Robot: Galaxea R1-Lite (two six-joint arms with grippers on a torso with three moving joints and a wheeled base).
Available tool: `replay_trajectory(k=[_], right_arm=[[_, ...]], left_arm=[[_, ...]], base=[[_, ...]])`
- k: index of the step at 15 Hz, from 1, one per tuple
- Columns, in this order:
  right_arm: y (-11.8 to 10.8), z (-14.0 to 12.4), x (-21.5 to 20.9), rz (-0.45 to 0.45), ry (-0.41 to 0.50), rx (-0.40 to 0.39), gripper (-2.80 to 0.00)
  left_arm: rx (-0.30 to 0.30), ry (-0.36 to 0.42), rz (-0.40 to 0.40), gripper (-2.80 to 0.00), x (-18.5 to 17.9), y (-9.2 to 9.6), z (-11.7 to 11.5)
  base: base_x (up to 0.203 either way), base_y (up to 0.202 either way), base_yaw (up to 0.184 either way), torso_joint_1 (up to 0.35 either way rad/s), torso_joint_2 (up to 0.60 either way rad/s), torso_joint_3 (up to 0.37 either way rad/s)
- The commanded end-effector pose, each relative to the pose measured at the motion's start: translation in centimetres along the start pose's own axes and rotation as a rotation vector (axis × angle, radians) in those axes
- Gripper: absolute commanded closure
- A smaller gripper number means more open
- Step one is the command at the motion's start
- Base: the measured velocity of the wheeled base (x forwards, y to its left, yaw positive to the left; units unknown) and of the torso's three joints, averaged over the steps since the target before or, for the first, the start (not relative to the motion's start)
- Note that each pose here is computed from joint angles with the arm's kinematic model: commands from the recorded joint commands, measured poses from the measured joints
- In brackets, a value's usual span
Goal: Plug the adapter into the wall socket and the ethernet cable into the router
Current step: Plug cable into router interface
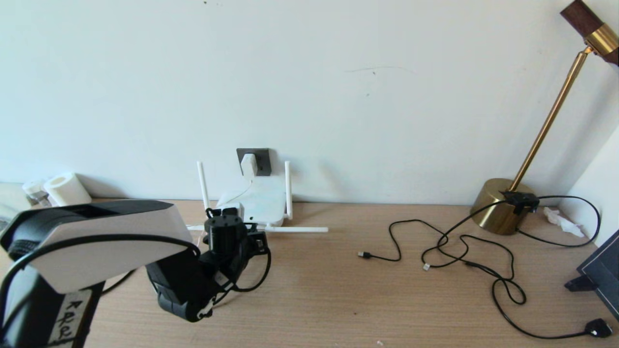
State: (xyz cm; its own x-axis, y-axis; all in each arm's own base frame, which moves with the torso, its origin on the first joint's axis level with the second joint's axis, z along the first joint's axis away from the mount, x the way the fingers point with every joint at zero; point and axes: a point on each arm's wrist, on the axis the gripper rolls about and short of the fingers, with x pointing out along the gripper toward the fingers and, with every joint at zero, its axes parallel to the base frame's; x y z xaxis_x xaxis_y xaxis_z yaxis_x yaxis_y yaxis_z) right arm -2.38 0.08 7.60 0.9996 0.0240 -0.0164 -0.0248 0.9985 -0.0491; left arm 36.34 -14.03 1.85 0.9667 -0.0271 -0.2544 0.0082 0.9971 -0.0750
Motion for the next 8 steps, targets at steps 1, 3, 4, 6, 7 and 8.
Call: replay_trajectory(k=[1, 3, 4, 6, 7, 8], right_arm=[[0.00, 0.00, 0.01, 0.001, 0.002, -0.001, -2.80], [0.00, 0.00, 0.01, 0.001, 0.002, -0.001, -2.80], [0.00, 0.00, 0.01, 0.001, 0.002, -0.001, -2.80], [0.00, 0.01, 0.01, 0.001, 0.001, -0.001, -2.80], [0.00, 0.00, 0.01, 0.001, 0.002, -0.001, -2.80], [0.00, 0.00, 0.01, 0.001, 0.002, -0.001, -2.80]], left_arm=[[-0.013, -0.009, 0.000, 0.00, 0.02, -0.03, 0.15], [-0.014, -0.007, 0.001, 0.00, 0.09, 0.02, 0.06], [-0.014, -0.007, 0.001, 0.00, 0.09, 0.02, 0.06], [-0.016, -0.011, 0.000, 0.00, 0.24, 0.13, 0.17], [-0.018, -0.010, 0.000, 0.00, 0.35, 0.36, 0.22], [-0.020, -0.009, -0.002, 0.00, 0.46, 0.67, 0.27]], base=[[0.000, 0.000, 0.000, 0.000, 0.00, 0.000], [0.000, 0.000, 0.000, 0.000, 0.00, 0.000], [0.000, 0.000, 0.000, 0.000, 0.00, 0.000], [0.000, 0.000, 0.000, 0.000, 0.00, 0.000], [0.000, 0.000, 0.000, 0.000, 0.00, 0.000], [0.000, 0.000, 0.000, 0.000, 0.00, 0.000]])
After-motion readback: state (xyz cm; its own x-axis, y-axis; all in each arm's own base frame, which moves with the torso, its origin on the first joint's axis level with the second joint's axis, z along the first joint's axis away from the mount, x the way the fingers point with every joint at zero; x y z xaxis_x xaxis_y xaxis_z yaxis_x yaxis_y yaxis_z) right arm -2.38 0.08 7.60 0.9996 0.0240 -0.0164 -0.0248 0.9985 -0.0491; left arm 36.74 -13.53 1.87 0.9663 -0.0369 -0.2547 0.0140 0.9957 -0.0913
